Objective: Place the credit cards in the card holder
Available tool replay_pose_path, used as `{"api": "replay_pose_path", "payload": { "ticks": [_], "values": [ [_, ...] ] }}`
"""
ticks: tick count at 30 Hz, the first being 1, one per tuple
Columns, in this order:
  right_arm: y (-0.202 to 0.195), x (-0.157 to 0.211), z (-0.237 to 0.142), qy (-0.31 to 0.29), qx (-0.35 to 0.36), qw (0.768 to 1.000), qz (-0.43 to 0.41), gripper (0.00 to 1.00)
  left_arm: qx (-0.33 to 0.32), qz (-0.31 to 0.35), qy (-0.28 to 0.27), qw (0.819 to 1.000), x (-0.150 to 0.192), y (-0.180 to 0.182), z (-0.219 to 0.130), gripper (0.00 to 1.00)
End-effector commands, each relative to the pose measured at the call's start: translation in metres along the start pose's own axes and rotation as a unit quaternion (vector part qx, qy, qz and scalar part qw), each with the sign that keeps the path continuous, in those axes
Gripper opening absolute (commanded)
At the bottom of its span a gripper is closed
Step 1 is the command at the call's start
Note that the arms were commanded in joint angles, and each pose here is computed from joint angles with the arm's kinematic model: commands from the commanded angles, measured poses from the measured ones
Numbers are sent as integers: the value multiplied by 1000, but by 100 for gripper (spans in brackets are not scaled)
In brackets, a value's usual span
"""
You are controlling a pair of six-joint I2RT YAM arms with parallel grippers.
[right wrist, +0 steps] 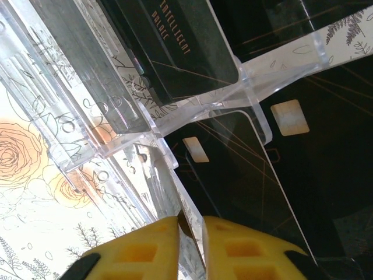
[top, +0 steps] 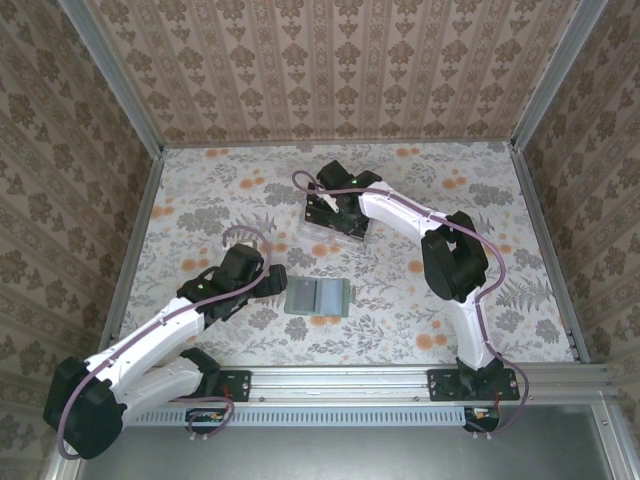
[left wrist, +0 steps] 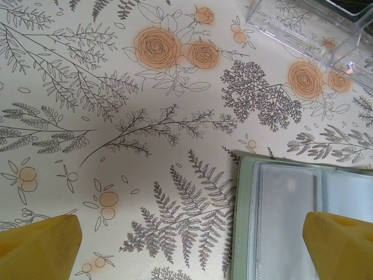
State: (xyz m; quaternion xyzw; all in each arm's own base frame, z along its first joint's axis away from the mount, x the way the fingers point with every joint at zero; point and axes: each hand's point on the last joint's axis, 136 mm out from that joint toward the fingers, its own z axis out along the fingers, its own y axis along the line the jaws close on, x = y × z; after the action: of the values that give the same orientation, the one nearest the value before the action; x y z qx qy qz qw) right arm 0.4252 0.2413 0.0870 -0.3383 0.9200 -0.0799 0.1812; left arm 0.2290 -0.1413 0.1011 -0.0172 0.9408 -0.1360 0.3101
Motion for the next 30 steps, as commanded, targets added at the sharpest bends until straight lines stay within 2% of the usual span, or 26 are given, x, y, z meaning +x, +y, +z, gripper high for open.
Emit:
{"api": "replay_pose_path", "payload": {
  "ticks": [1, 12, 22, 30],
  "values": [
    [3, 4, 1, 14, -4, 1000, -22, 13, -1, 2, 6, 1000, 4, 3, 2, 100],
    [11, -5, -16, -15, -37, 996, -78, 1, 3, 5, 7, 1000, 5, 2, 3, 100],
    [6, -27, -65, -84, -26, 993, -82, 0, -2, 10, 12, 1000, 8, 4, 5, 100],
    [11, -42, -120, -160, -37, 986, -27, 0, -8, 18, 21, 1000, 14, 8, 6, 100]
  ]
}}
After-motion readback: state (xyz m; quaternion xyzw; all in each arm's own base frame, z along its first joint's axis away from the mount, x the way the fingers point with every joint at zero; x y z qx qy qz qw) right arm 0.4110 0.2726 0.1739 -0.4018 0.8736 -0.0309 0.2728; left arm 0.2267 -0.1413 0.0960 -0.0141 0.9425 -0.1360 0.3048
